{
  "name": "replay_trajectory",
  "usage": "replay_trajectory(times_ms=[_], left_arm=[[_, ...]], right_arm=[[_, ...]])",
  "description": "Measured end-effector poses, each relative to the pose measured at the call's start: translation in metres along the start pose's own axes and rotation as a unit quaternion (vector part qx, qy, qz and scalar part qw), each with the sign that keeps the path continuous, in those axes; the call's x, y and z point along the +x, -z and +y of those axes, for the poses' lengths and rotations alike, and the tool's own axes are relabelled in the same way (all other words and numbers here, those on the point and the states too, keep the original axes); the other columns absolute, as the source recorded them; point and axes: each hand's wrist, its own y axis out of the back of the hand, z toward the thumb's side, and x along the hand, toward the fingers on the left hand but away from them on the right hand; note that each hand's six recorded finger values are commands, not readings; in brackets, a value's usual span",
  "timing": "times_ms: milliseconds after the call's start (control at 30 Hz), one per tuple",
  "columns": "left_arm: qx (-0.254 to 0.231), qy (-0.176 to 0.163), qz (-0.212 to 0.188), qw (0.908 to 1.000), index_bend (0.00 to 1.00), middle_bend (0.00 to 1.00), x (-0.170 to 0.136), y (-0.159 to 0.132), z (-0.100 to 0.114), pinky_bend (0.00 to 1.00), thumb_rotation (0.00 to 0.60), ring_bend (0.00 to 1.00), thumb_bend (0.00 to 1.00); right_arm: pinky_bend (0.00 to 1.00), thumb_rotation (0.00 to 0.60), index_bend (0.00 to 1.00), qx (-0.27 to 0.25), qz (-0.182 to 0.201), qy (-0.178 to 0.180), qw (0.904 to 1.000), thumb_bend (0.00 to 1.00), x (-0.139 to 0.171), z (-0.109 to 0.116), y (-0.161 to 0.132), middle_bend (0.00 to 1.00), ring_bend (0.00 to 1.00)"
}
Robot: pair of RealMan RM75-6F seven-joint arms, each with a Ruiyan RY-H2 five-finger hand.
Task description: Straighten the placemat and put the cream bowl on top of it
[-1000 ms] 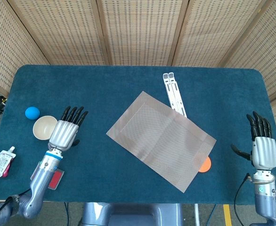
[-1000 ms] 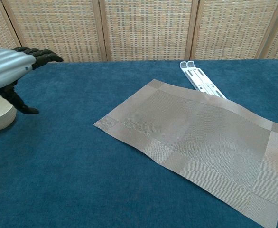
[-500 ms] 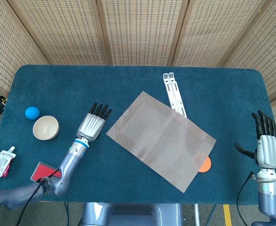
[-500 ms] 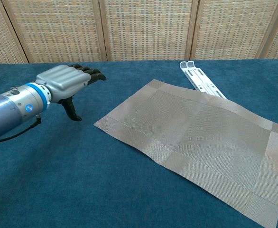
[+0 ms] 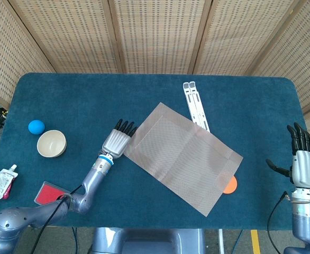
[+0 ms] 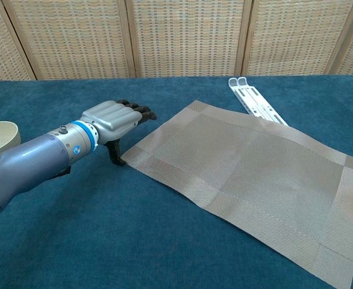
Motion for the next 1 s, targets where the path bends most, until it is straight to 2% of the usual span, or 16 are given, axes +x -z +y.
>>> replay_trajectory(times_ms=[133,200,367,433,833,900,1000], left_arm=[[0.004,0.0,-0.003,1.0,0.09,0.0,0.002,-0.002,-0.002,0.0,0.6,0.0,0.09],[0.004,-0.001,-0.006,1.0,0.1,0.0,0.003,-0.005,-0.002,0.0,0.6,0.0,0.15],[0.001,-0.016,-0.018,0.9997,0.16,0.0,0.005,-0.013,0.001,0.0,0.6,0.0,0.41],[-0.003,-0.024,-0.022,0.9995,0.19,0.0,0.005,-0.016,0.003,0.0,0.6,0.0,0.44],[-0.031,-0.075,-0.048,0.9955,0.25,0.0,0.008,-0.026,0.011,0.0,0.6,0.0,0.48],[-0.035,-0.083,-0.054,0.9944,0.28,0.0,0.008,-0.03,0.012,0.0,0.6,0.0,0.48],[-0.042,-0.092,-0.059,0.9931,0.42,0.0,0.009,-0.033,0.014,0.0,0.6,0.0,0.48]], right_arm=[[0.0,0.6,0.08,-0.001,0.001,0.001,1.0,0.26,0.0,0.0,-0.001,0.0,0.0],[0.0,0.6,0.08,-0.002,0.002,0.003,1.0,0.26,0.0,0.0,-0.001,0.0,0.0],[0.0,0.6,0.08,-0.004,0.002,0.003,1.0,0.26,-0.001,0.0,-0.001,0.0,0.0],[0.0,0.6,0.08,-0.004,0.002,0.004,1.0,0.26,-0.001,0.0,-0.001,0.0,0.0],[0.0,0.6,0.09,-0.009,0.0,0.004,1.0,0.26,-0.001,0.001,-0.001,0.0,0.0],[0.0,0.6,0.09,-0.01,0.001,0.005,0.9999,0.26,0.0,0.001,-0.002,0.0,0.0],[0.0,0.6,0.09,-0.01,0.0,0.004,0.9999,0.26,0.0,0.001,-0.002,0.0,0.0]])
